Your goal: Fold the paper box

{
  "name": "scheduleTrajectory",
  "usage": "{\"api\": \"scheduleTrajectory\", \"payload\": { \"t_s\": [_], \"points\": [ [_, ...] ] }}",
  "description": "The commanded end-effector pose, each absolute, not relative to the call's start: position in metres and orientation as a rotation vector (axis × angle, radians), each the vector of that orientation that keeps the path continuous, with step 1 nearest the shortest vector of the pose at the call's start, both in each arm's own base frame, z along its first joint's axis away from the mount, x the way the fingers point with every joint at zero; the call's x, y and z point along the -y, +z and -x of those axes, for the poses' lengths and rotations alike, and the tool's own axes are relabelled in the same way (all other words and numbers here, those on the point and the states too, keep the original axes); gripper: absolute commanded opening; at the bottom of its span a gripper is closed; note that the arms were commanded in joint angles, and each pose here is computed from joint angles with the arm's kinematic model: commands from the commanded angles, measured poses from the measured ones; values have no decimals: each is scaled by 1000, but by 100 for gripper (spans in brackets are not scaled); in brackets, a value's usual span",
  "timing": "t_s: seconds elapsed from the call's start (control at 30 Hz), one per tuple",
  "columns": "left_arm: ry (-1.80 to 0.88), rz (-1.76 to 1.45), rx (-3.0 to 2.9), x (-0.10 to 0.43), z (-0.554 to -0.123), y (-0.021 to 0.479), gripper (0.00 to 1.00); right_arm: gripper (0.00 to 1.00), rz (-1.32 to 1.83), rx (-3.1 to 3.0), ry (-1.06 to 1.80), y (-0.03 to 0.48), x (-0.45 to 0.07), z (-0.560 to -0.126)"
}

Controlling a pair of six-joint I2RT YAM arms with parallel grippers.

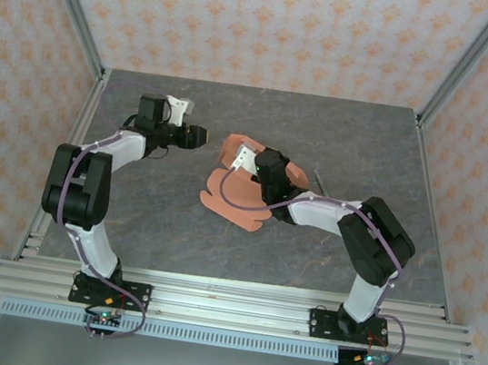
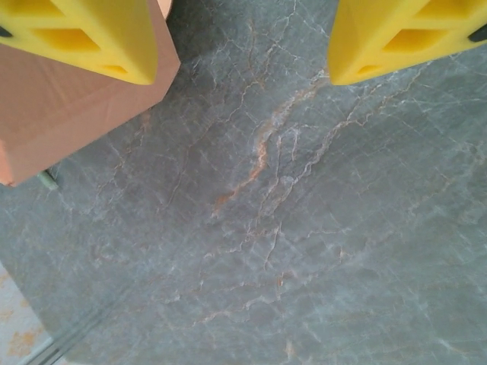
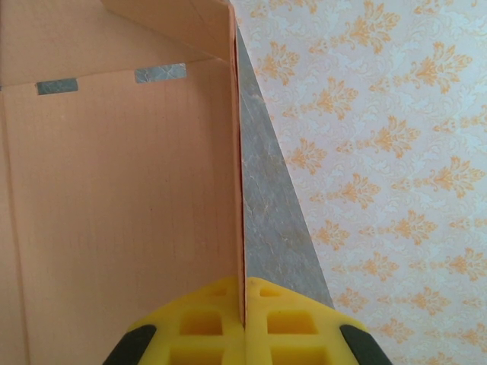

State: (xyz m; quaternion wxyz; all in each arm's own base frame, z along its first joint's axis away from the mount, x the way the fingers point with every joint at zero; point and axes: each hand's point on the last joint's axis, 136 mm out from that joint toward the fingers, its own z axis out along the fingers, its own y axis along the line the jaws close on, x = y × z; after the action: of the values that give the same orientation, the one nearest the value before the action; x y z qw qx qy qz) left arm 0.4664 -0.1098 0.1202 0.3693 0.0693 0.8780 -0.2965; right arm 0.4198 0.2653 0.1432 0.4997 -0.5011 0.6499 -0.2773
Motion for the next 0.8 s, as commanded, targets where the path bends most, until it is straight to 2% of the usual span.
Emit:
{"api": "scheduleTrajectory", "payload": {
  "t_s": [0.0,0.4,0.77],
  "points": [
    [-782,-275,-2325,132,-459,114,62,0,1138,-1548,-642,173,-268,-424],
    [-997,-592,-2325,183,-425,118,62,0,1149,-1545,-643,175,-271,-427],
    [-1026,-679,-2298,200,-427,126,61,0,1212,-1530,-629,171,-277,-425]
  ]
}}
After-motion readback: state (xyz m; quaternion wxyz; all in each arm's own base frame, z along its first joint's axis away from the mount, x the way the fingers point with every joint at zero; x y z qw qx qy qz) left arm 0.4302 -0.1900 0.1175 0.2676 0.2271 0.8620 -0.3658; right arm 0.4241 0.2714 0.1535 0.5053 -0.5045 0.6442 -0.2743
